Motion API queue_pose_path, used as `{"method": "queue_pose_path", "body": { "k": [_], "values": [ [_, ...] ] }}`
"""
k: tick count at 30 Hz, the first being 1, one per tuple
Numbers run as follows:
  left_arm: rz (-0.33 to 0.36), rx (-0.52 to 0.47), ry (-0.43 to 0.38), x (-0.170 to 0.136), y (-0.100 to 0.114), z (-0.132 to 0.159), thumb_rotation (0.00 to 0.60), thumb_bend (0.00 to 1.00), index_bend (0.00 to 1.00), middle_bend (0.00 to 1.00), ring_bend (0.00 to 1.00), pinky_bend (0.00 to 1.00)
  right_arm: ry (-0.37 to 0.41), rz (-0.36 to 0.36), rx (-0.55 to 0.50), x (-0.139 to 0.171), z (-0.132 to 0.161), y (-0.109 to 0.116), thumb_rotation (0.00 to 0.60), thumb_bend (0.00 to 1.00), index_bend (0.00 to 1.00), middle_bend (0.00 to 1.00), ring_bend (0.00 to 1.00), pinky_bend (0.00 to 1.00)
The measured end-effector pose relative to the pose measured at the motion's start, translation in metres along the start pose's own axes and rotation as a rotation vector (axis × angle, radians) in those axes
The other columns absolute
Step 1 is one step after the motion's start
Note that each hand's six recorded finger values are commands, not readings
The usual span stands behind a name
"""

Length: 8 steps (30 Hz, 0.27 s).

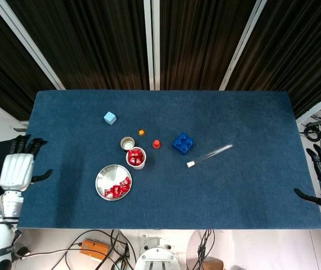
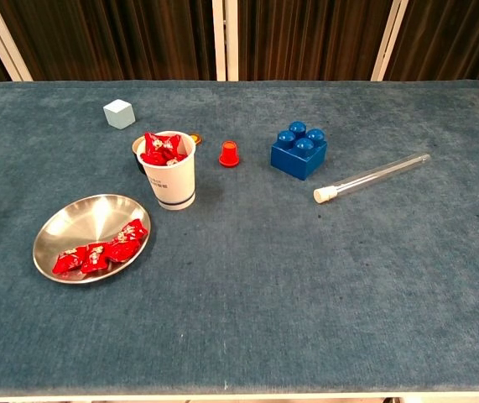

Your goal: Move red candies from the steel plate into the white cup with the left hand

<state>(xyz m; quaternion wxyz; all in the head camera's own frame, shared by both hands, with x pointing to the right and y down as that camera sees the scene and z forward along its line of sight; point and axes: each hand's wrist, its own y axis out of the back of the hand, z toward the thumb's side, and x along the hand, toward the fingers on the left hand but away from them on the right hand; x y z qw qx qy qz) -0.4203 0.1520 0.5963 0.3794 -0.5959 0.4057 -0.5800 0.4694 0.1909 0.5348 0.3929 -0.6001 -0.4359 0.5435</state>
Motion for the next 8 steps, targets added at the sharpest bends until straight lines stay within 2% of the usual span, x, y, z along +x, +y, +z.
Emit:
{"method": "queue_pose_path", "body": {
  "k": [4,8],
  "values": [
    [0.011,-0.005,0.034,-0.032,0.002,-0.033,0.6,0.09,0.2,0.15,0.04,0.0,0.014,0.006,-0.003,0.007,0.004,-0.003,0.6,0.19,0.0,0.0,0.0,0.0],
    [0.032,-0.004,0.05,-0.06,0.006,-0.055,0.6,0.09,0.2,0.15,0.04,0.0,0.019,0.0,-0.006,0.014,0.007,-0.003,0.6,0.19,0.0,0.0,0.0,0.0]
  ]
}}
